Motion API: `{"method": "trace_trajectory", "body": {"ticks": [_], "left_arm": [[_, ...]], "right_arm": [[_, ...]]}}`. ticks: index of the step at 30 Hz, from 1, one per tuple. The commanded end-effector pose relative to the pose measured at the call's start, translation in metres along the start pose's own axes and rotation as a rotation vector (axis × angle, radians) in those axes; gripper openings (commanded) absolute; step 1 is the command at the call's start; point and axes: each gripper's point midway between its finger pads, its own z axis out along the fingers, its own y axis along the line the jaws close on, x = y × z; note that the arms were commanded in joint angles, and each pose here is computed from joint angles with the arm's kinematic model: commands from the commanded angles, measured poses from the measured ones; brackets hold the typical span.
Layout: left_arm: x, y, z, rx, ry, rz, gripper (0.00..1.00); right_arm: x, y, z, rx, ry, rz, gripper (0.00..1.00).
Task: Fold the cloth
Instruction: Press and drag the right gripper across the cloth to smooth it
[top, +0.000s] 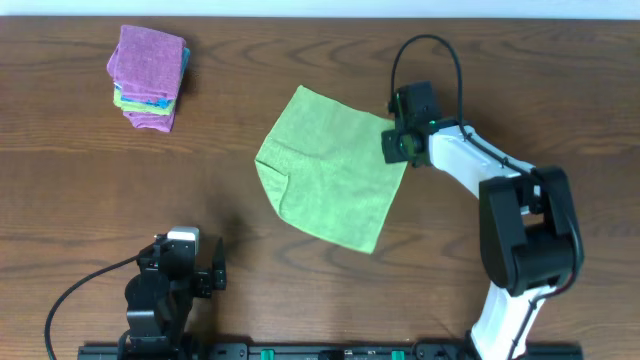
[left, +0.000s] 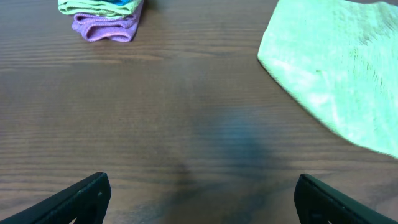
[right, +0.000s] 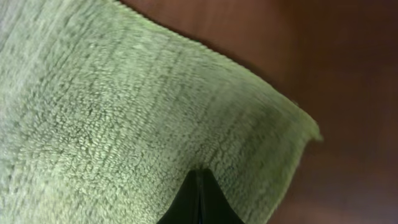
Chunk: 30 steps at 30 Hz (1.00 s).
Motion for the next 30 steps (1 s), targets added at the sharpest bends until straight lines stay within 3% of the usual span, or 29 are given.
{"method": "trace_trajectory", "body": {"ticks": [1,8,17,25,28,30], "left_arm": [[0.002,0.002,0.001,-0.009,0.001,0.008,0.95],[0.002,0.002,0.001,-0.009,0.001,0.008,0.95],[0.002,0.002,0.001,-0.009,0.001,0.008,0.95],[0.002,0.002,0.001,-0.009,0.001,0.008,0.95],[0.002,0.002,0.001,-0.009,0.001,0.008,0.95],[0.002,0.002,0.001,-0.009,0.001,0.008,0.95]], "right_arm": [[0.051,-0.033,0.052,0.067,0.135,0.038,0.01],[0.014,-0.072,0.057,0.142,-0.004,0.15,0.02],[-0.025,-0.07,0.039,0.132,-0.081,0.207,0.01],[-0.095,-0.059,-0.073,0.086,-0.273,0.251,0.02],[-0.105,-0.051,-0.121,0.057,-0.331,0.237,0.09],[-0.099,-0.028,-0.149,-0.044,-0.317,0.191,0.05]]}}
